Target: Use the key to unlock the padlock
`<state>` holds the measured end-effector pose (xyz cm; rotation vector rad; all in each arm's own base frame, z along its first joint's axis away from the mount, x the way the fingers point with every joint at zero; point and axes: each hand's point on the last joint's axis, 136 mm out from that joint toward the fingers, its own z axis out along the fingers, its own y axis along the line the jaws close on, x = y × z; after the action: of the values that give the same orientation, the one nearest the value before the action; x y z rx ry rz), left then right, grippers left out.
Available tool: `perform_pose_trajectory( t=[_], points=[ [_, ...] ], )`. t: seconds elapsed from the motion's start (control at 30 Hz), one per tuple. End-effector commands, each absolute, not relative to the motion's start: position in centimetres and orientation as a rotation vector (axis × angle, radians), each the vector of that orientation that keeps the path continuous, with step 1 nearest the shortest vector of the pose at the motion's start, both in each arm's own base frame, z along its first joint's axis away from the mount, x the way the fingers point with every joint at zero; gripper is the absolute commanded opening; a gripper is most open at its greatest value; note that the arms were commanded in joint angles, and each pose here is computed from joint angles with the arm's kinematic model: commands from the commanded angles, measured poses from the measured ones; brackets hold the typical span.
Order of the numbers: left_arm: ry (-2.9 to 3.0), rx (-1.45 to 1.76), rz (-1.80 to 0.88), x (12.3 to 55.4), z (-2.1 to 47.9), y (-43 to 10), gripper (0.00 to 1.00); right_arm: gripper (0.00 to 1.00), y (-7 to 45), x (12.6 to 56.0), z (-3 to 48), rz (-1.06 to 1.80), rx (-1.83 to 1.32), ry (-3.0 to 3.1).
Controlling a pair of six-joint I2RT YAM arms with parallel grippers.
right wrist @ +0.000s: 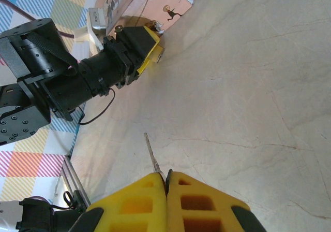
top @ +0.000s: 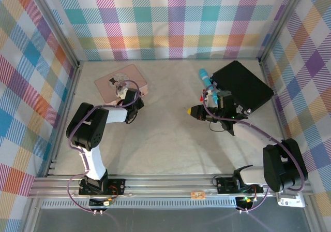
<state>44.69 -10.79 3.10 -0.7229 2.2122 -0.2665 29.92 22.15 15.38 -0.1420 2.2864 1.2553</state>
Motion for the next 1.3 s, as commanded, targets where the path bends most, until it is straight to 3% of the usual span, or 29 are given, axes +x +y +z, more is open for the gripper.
perform_pose_trajectory(
  t=[0.0, 0.2, 0.3, 0.43, 0.67, 0.93, 1.27],
  points=[
    [2.237, -0.813, -0.185, 44.6, 0.7, -8.9, 0.34, 0.00, 22.3, 29.8, 16.0, 1.243, -0.182, 2.267],
    [2.363, -0.743, -0.121, 43.0, -0.1, -8.9, 0.31, 0.00, 22.3, 29.9, 16.1, 1.238, -0.185, 2.265],
    [2.428, -0.674, -0.106, 41.9, -0.4, -9.1, 0.23, 0.00, 22.3, 29.9, 16.1, 1.234, -0.187, 2.263],
    [2.458, -0.641, -0.078, 41.3, -0.8, -8.8, 0.21, 0.00, 22.3, 30.0, 16.1, 1.235, -0.189, 2.261],
    [2.452, -0.626, -0.209, 42.1, -0.1, -10.5, 0.03, 0.00, 22.3, 29.9, 16.6, 1.235, -0.190, 2.253],
    [2.381, -0.657, -0.717, 41.9, 5.6, -16.1, 0.00, 0.00, 22.4, 30.2, 16.1, 1.269, -0.140, 2.255],
    [2.198, -0.677, -1.143, 41.0, 10.8, -21.7, 0.00, 0.00, 24.3, 30.5, 15.0, 1.448, -0.074, 2.239]
  ],
)
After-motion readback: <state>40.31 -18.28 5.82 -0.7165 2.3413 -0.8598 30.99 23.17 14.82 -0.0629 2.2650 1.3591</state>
